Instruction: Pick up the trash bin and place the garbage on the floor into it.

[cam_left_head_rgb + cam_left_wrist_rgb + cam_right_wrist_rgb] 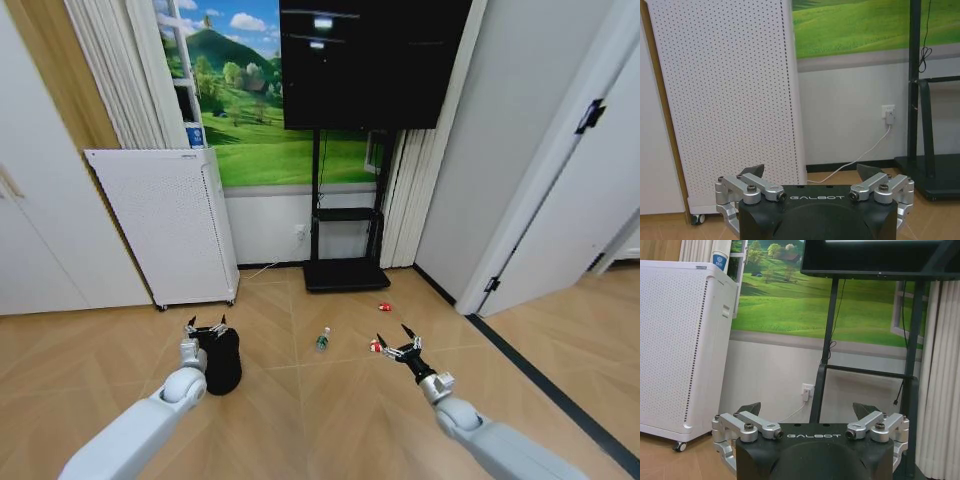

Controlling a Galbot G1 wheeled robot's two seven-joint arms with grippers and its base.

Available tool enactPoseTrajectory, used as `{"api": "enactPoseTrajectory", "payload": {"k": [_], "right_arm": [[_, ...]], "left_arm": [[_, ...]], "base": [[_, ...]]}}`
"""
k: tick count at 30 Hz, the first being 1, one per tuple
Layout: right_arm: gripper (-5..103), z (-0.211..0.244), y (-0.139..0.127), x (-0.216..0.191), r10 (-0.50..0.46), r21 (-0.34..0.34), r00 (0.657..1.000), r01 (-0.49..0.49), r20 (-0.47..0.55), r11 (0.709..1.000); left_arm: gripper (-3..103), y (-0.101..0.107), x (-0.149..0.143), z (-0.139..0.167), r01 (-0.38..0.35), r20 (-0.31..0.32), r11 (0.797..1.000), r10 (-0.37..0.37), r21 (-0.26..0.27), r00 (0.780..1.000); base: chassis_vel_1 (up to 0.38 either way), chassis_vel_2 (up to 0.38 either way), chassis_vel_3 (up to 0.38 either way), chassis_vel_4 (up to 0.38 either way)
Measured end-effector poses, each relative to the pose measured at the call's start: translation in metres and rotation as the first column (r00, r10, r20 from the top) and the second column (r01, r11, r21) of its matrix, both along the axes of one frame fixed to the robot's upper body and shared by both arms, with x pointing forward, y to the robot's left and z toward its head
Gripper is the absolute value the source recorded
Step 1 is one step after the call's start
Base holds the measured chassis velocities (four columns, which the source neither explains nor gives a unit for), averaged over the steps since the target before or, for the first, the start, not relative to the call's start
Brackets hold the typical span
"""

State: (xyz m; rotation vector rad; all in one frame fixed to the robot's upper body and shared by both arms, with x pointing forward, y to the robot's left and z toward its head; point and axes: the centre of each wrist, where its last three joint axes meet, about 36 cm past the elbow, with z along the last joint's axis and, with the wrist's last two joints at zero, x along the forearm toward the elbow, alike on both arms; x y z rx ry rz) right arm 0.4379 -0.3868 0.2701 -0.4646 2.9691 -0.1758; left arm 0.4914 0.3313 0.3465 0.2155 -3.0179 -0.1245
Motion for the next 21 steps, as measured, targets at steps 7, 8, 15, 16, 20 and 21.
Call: {"api": "enactPoseTrajectory", "payload": {"k": [7, 8, 15, 16, 20, 21], "right_arm": [[100, 0.0002, 0.0003, -0.0006, 0.003, 0.002, 1.000, -0.003, 0.002, 1.000], [100, 0.0002, 0.0002, -0.0006, 0.004, 0.002, 1.000, -0.004, 0.003, 1.000], [100, -0.0022, -0.0022, -0.0020, 0.002, 0.004, 1.000, -0.002, 0.001, 1.000], [100, -0.0033, -0.0022, -0.0027, 0.003, 0.004, 1.000, -0.003, 0.000, 1.000], [100, -0.0059, 0.0000, -0.0044, 0.002, 0.019, 1.000, -0.002, 0.003, 1.000], [100, -0.0066, 0.0011, -0.0046, 0.003, 0.023, 1.000, -0.003, 0.005, 1.000]], "left_arm": [[100, -0.0026, -0.0016, -0.0008, 0.003, 0.001, 1.000, -0.003, -0.002, 1.000], [100, -0.0028, -0.0022, -0.0013, 0.002, 0.000, 1.000, -0.002, -0.002, 1.000], [100, -0.0059, -0.0040, -0.0034, -0.001, 0.000, 1.000, 0.001, -0.008, 1.000], [100, -0.0065, -0.0040, -0.0040, -0.003, 0.000, 1.000, 0.003, -0.009, 1.000], [100, -0.0066, -0.0034, -0.0060, -0.008, -0.002, 1.000, 0.008, -0.008, 1.000], [100, -0.0068, -0.0033, -0.0069, -0.009, -0.004, 1.000, 0.009, -0.008, 1.000]], "base": [[-0.073, 0.314, 0.075, -0.318], [-0.155, 0.283, 0.148, -0.288], [-0.238, 0.234, 0.228, -0.228], [-0.264, 0.206, 0.255, -0.209], [-0.234, 0.204, 0.254, -0.207], [-0.212, 0.150, 0.166, -0.174]]}}
